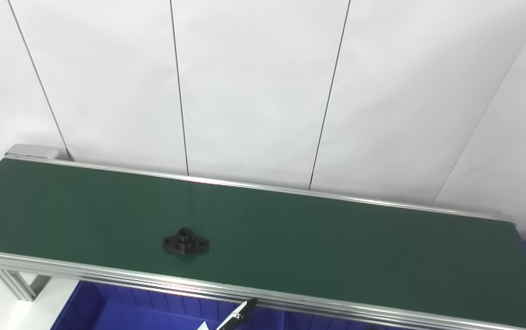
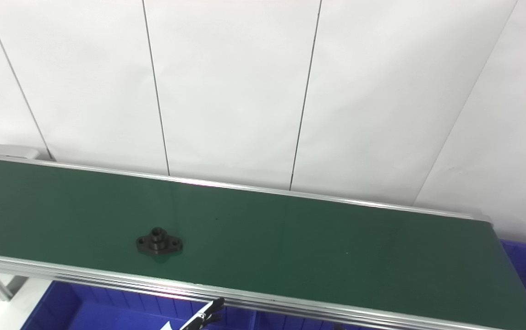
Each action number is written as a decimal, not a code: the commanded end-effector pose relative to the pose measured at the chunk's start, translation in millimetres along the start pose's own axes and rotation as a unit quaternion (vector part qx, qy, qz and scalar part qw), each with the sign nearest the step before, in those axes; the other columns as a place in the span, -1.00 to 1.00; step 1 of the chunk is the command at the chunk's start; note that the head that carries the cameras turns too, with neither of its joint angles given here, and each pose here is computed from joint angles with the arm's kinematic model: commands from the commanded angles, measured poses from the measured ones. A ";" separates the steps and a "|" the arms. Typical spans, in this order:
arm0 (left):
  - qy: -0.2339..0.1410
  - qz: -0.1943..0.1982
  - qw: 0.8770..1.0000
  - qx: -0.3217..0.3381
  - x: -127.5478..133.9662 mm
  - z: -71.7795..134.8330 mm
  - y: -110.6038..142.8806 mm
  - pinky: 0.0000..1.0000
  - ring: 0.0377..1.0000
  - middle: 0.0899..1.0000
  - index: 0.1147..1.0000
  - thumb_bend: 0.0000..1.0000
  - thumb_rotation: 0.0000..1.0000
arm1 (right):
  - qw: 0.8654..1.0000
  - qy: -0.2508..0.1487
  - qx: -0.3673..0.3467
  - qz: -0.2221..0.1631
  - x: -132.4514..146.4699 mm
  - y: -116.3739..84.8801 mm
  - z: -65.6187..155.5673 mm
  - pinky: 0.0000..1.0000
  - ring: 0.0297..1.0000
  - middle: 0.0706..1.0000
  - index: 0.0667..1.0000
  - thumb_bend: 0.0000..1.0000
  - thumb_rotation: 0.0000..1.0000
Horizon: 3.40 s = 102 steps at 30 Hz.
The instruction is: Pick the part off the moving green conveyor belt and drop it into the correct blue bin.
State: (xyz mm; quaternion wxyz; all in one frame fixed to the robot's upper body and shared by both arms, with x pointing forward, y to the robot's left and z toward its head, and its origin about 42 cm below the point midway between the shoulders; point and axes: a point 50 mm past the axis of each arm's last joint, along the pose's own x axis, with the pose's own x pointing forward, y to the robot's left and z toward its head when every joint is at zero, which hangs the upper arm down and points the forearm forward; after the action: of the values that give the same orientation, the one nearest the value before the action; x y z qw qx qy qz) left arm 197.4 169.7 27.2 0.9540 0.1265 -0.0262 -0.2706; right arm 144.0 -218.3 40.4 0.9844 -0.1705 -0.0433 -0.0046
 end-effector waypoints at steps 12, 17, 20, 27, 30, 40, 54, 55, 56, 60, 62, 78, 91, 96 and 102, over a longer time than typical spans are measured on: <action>-0.035 0.007 0.999 0.015 22.0 6.5 2.0 0.53 0.83 0.94 0.91 0.88 -0.21 | 0.983 -0.177 -0.035 -0.015 73.7 -24.7 89.6 0.52 0.65 0.72 0.77 0.68 -0.01; -0.034 0.010 0.999 0.012 23.7 4.0 2.6 0.49 0.81 0.92 0.90 0.89 -0.20 | 0.982 -0.180 -0.049 -0.011 104.2 -25.8 108.9 0.42 0.58 0.67 0.73 0.67 -0.02; -0.034 0.008 0.999 0.010 24.3 2.5 7.0 0.53 0.82 0.93 0.91 0.88 -0.21 | 0.983 -0.174 -0.063 -0.003 118.5 -22.7 120.2 0.47 0.61 0.67 0.73 0.66 -0.03; -0.036 0.004 0.999 -0.005 21.5 1.6 18.7 0.75 0.97 1.00 1.00 0.89 -0.22 | 0.985 -0.162 -0.060 0.009 145.4 -4.8 151.7 0.52 0.62 0.67 0.70 0.66 -0.24; -0.034 0.003 0.999 -0.017 21.2 4.1 22.2 0.86 1.00 1.00 1.00 0.89 -0.24 | 0.986 -0.148 -0.076 0.009 156.9 2.0 160.6 0.50 0.61 0.66 0.69 0.64 -0.24; -0.035 -0.002 0.999 -0.021 20.6 8.6 32.1 1.00 1.00 1.00 1.00 0.82 -0.11 | 0.983 -0.128 -0.126 0.035 189.4 9.7 175.1 0.45 0.57 0.65 0.72 0.63 -0.27; -0.037 -0.001 0.999 -0.023 13.9 13.5 34.4 1.00 1.00 1.00 1.00 0.76 -0.04 | 0.969 -0.099 -0.211 0.085 254.4 23.0 179.9 0.33 0.55 0.66 0.68 0.72 -0.20; -0.036 0.000 0.999 -0.023 13.1 13.9 34.4 1.00 1.00 1.00 1.00 0.76 -0.04 | 0.968 -0.096 -0.215 0.089 257.6 24.4 179.2 0.30 0.53 0.65 0.68 0.72 -0.20; -0.035 0.000 0.999 -0.024 12.4 14.5 34.5 0.99 1.00 1.00 1.00 0.77 -0.03 | 0.967 -0.094 -0.219 0.093 260.7 25.7 178.5 0.28 0.51 0.64 0.68 0.73 -0.21; -0.035 0.000 0.999 -0.026 9.2 16.7 35.7 0.98 1.00 1.00 1.00 0.77 -0.03 | 0.963 -0.076 -0.232 0.112 272.8 31.7 175.8 0.30 0.55 0.66 0.66 0.72 -0.22; -0.035 0.000 0.999 -0.025 7.8 17.8 36.1 0.98 1.00 1.00 1.00 0.77 -0.02 | 0.961 -0.069 -0.241 0.120 278.5 34.4 175.2 0.33 0.56 0.66 0.66 0.73 -0.21; -0.045 0.000 0.998 -0.041 -8.3 28.9 30.4 0.91 0.98 1.00 1.00 0.78 -0.04 | 0.939 -0.061 -0.288 0.176 295.4 55.4 171.8 0.35 0.53 0.59 0.57 0.72 -0.30; -0.050 0.008 0.999 -0.021 -4.7 34.4 25.2 0.84 0.96 1.00 0.95 0.77 0.01 | 0.914 -0.012 -0.337 0.227 290.8 63.5 137.0 0.36 0.56 0.61 0.58 0.70 -0.47; -0.056 0.009 0.998 -0.021 -3.5 35.6 23.0 0.87 0.96 0.99 0.94 0.76 0.01 | 0.904 0.007 -0.356 0.235 289.9 56.9 116.6 0.36 0.54 0.59 0.56 0.66 -0.60; -0.055 0.012 0.998 -0.027 -2.8 37.1 21.1 0.90 0.98 0.98 0.95 0.78 0.01 | 0.894 0.036 -0.384 0.229 290.3 42.2 95.0 0.32 0.48 0.56 0.55 0.49 -0.87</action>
State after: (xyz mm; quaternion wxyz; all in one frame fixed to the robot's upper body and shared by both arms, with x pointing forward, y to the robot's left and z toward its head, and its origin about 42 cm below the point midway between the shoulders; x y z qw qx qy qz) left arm 197.5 182.9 57.1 0.9577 0.0852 -0.0439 -0.2712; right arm 416.9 -139.6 129.3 0.8204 -0.5278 0.0524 0.2136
